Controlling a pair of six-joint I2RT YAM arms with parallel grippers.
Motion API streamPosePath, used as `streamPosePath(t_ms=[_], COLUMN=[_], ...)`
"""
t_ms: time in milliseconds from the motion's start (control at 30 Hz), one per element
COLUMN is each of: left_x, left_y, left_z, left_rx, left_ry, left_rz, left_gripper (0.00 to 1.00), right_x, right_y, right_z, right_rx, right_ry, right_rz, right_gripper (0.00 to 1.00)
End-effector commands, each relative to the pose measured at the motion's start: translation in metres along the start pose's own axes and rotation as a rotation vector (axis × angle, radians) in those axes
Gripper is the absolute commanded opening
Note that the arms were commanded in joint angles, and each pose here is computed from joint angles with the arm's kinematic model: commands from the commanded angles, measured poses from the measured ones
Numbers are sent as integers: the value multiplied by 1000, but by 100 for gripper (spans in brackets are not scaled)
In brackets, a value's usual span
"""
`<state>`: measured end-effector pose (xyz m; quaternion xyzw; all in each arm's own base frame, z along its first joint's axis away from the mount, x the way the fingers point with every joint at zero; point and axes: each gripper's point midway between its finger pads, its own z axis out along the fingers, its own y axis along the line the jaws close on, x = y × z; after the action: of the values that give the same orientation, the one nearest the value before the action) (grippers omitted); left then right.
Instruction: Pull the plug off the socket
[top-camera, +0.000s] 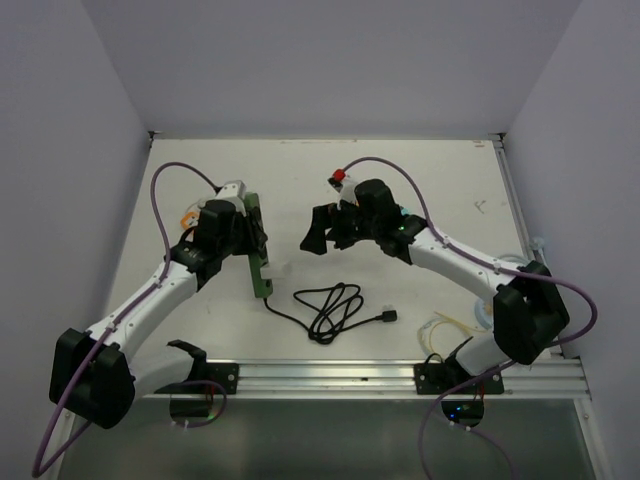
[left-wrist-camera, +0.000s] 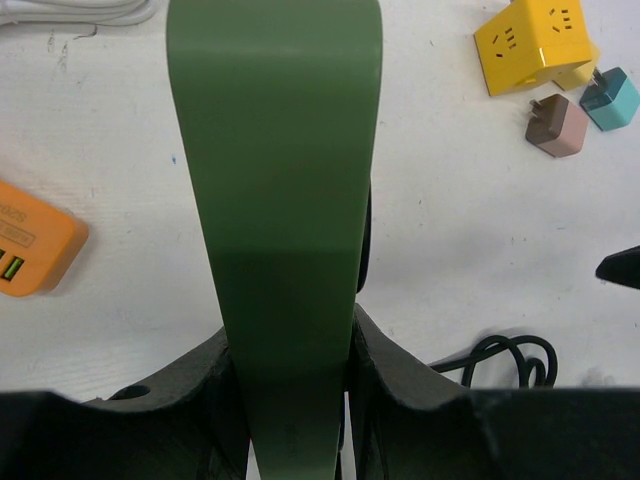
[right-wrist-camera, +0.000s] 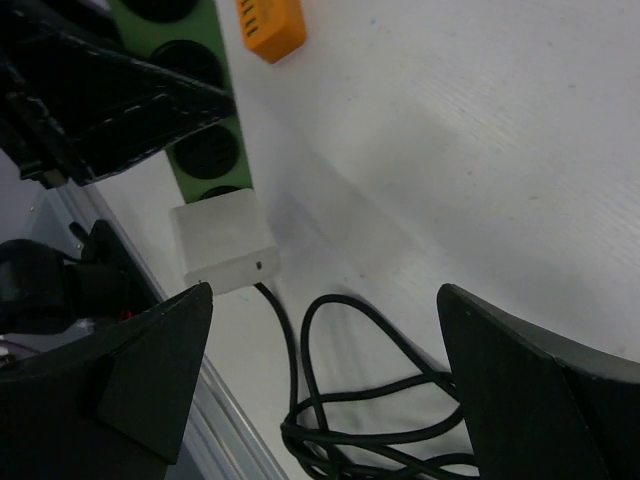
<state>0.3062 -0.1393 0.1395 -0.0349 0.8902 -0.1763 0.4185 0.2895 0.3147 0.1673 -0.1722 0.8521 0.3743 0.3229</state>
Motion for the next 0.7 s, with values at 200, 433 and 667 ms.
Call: streamPosePath(t_ms=[200, 433, 667], left_x=[-52, -53, -56], left_y=[-39, -46, -50], left_z=[-19, -21, -22], left_rx=[165, 204, 222], left_ry=[-185, -194, -205], left_rz=[-36, -19, -11], left_gripper=[0, 0, 0], right_x=[2, 15, 26], right_y=[71, 82, 86], right_z=[24, 37, 43], right_rx=[-141, -161, -186], right_ry=[36, 82, 120], right_rz=[-4, -25, -70], right_gripper=[99, 99, 99])
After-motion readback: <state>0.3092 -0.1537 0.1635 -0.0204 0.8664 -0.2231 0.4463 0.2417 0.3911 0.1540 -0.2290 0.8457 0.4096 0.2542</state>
